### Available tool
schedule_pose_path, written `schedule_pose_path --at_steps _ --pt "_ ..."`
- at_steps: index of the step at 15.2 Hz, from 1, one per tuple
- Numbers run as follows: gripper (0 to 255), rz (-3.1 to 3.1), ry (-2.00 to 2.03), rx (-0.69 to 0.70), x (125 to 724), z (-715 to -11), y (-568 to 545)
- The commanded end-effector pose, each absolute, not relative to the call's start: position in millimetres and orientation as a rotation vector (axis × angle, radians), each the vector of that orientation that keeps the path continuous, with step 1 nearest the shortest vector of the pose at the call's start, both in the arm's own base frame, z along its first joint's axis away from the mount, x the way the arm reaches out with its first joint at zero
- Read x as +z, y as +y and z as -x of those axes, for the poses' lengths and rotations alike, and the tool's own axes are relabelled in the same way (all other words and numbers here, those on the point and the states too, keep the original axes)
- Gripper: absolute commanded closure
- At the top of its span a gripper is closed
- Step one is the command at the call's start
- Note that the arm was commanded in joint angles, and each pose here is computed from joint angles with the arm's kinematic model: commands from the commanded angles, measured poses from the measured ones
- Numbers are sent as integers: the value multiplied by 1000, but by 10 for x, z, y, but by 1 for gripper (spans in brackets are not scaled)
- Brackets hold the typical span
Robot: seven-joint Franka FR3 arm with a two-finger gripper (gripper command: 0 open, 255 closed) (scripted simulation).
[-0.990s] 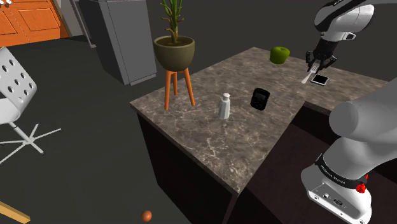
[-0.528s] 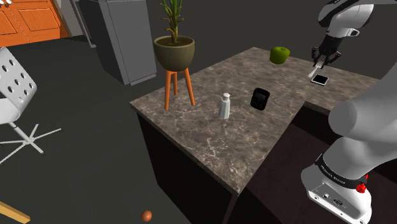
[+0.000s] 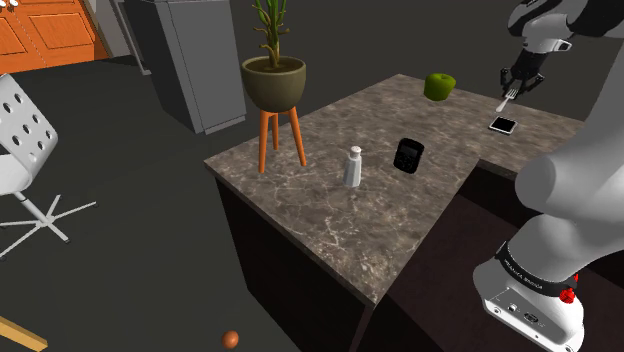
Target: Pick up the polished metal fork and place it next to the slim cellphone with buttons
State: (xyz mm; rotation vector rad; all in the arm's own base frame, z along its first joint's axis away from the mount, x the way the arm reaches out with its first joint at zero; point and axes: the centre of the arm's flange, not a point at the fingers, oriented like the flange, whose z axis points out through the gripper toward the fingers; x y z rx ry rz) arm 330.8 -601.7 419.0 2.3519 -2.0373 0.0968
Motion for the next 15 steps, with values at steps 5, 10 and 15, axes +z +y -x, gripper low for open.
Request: schedule_pose_path --at_steps 5,10,15 --pt "255 -2353 -2036 96 4174 -3377 -6821" --pt "255 -2353 -2036 96 3910 -3377 -6822" --pt "255 -2353 -2036 96 3646 -3377 -6822"
